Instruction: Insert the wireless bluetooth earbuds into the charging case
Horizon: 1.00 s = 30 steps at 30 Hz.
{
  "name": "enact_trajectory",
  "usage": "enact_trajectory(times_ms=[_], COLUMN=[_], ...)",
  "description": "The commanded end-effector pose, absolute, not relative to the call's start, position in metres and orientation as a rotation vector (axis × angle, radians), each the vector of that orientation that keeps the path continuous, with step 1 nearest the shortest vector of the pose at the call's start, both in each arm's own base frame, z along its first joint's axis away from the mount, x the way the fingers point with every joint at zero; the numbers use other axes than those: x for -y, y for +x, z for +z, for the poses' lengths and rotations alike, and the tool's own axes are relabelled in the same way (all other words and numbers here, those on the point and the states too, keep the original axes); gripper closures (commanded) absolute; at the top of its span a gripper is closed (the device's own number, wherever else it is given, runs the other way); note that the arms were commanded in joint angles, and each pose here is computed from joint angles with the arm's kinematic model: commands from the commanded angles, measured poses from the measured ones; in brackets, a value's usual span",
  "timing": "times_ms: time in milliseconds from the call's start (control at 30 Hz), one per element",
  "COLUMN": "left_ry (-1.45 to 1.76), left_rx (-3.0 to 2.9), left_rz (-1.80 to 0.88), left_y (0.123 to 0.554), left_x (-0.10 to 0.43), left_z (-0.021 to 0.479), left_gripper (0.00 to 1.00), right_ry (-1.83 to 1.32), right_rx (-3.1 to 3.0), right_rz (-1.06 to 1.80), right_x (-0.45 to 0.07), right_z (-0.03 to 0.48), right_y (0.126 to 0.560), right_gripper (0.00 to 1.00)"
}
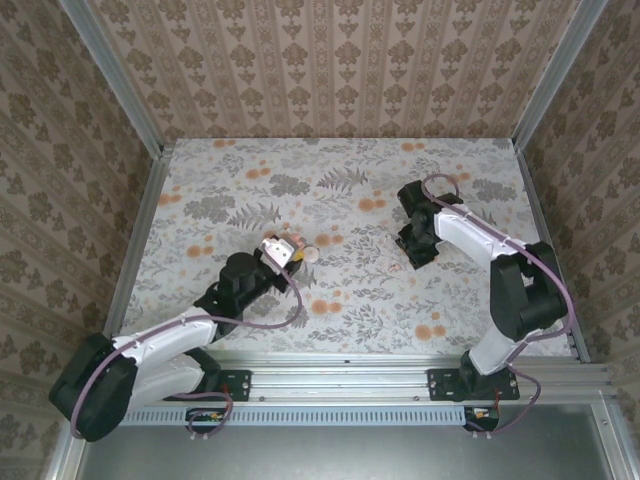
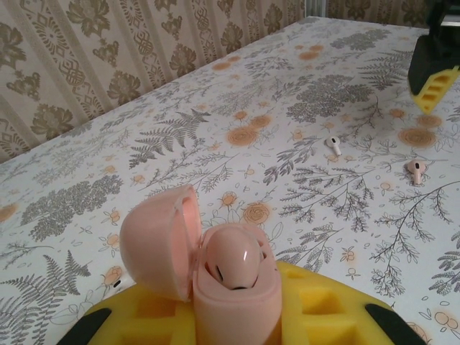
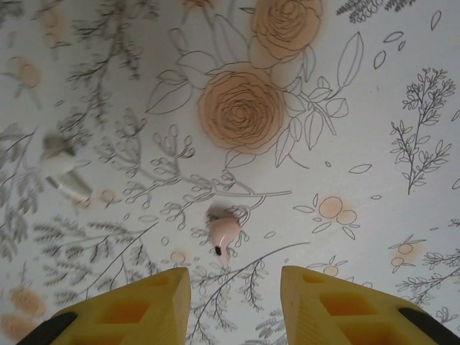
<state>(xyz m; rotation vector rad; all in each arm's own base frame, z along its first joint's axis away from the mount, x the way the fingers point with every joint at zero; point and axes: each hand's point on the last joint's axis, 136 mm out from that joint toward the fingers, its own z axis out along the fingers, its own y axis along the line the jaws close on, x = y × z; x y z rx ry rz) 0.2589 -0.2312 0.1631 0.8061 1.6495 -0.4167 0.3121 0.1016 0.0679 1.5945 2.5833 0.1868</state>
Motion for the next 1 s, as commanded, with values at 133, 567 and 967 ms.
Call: enact_trajectory(times_ms=[133,567,967], left_ry=[0.757,0.744,0.734], left_rx=[-1.673,-1.694,-1.699], left_rz=[-0.391,-0.396,-0.392], left_y=[0.261,0.256,0.258], left_x=[0.218,0.211,0.208], left_z=[0.161,0.155,0.155], left_gripper=[0.94,0.94,0.94], right_ry=[1.732,1.774,1.804], right_rx=[-2.581,-2.613,-2.611], right_rz=[0.156,0.159,0.101], right_x=[-0.113,-0.133,-0.129], right_z=[0.054,0.030,0.019], right_y=[0.315,0.320,0.316], right_gripper=[0.60,0.59,0.62])
